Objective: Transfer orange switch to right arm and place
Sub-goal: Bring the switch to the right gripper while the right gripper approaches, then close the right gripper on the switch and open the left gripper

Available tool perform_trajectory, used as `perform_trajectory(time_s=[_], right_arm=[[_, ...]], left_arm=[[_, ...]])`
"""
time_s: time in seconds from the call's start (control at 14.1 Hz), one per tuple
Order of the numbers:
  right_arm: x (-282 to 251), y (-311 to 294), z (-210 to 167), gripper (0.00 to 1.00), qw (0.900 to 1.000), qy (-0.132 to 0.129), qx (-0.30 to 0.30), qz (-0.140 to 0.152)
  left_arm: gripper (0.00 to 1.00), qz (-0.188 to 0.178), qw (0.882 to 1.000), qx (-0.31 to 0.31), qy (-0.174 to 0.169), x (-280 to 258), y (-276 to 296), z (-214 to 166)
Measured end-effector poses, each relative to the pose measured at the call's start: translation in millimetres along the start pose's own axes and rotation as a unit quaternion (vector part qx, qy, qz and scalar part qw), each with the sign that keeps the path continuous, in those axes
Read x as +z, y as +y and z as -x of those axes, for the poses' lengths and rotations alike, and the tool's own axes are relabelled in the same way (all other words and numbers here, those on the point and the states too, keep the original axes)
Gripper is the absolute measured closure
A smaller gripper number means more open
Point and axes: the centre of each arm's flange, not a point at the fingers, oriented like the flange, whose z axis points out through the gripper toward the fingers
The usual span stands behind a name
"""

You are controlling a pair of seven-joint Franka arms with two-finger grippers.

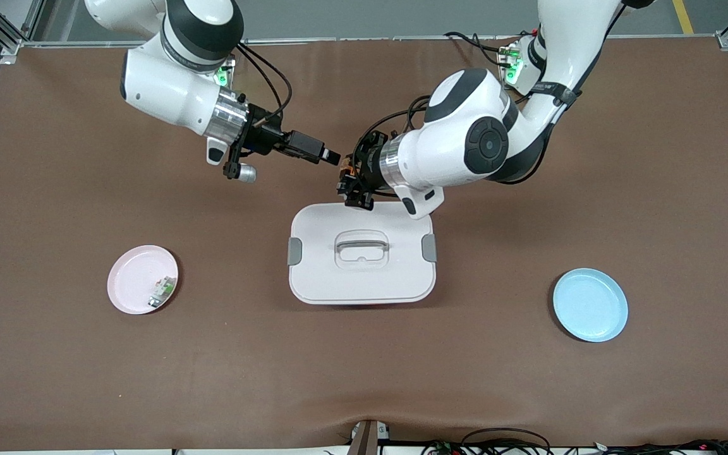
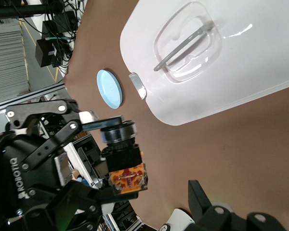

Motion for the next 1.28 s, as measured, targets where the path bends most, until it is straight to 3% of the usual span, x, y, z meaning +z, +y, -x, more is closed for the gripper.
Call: perform_trajectory(time_s=[0.5, 1.28], right_arm=[[21.6, -3.2, 6.2, 0.00, 1.000, 0.007, 0.020, 0.002], [39.6, -9.8, 15.7, 0.00, 1.000, 0.011, -0.004, 0.004]], left_arm=[[0.28, 0.001, 1.000, 0.002, -0.005, -2.5, -1.0, 4.6], [0.28, 0.001, 1.000, 0.004, -0.006, -2.7, -2.2, 7.0]])
